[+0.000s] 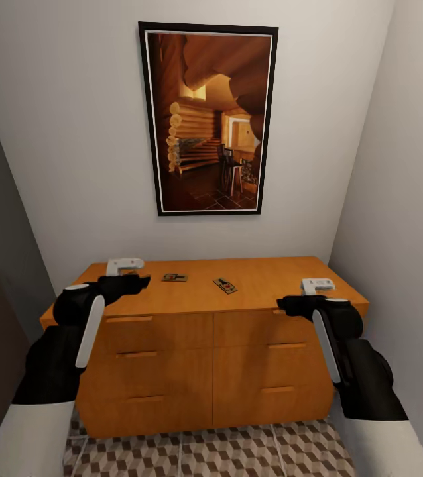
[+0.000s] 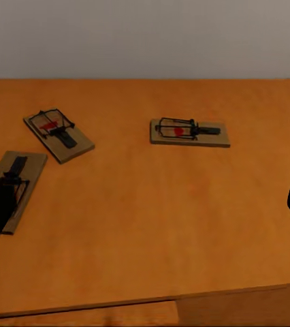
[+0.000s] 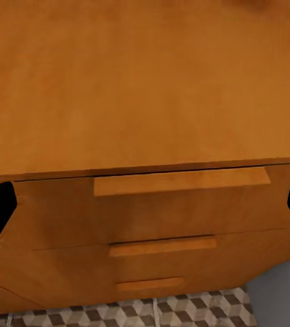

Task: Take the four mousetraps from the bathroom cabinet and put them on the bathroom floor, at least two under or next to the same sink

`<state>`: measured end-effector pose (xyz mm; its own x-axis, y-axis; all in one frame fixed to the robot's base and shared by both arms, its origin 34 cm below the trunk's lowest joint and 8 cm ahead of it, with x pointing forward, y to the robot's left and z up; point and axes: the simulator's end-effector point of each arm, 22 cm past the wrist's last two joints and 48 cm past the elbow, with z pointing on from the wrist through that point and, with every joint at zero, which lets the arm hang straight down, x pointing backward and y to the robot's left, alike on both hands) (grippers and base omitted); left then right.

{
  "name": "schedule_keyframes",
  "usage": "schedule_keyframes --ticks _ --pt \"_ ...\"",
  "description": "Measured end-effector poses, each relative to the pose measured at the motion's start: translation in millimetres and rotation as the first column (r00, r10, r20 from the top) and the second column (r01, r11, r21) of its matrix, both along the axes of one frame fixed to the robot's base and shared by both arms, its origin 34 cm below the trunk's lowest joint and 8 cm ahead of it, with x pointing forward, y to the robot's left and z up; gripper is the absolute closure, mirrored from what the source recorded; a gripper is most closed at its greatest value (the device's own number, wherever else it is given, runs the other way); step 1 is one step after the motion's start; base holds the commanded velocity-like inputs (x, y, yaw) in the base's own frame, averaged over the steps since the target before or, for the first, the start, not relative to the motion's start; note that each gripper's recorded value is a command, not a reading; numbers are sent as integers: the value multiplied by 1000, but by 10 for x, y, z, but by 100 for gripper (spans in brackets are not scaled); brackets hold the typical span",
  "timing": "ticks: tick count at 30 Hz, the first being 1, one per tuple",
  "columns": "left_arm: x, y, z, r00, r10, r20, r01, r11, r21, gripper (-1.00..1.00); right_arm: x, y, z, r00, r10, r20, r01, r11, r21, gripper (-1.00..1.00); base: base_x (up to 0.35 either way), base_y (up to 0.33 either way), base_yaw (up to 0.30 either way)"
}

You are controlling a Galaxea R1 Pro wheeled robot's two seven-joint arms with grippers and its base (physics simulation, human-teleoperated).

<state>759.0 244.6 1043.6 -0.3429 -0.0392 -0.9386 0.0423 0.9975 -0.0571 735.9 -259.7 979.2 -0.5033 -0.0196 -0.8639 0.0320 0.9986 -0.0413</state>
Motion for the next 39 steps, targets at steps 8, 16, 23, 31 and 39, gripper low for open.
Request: schedule_keyframes --ticks 8,16,23,31,39 --pt "-48 -1 -127 998 -1 -65 1 1000 -3 -100 366 469 225 999 40 -13 -39 998 54 -100 7 0 0" --pt "-59 22 -154 997 2 -78 -3 1000 -2 -100 582 793 256 997 39 -70 -37 999 30 -100 203 0 0" --pt "-55 39 -156 997 5 -76 -5 1000 2 -100 628 729 261 997 16 -82 -16 1000 -2 -100 304 0 0" --pt "-53 44 -161 997 6 -76 -6 1000 2 -100 637 774 285 997 24 -78 -26 999 -27 -100 319 0 0" --pt "-52 38 -161 997 4 -76 -4 1000 1 -100 636 852 324 997 42 -69 -45 998 -50 -100 317 0 0"
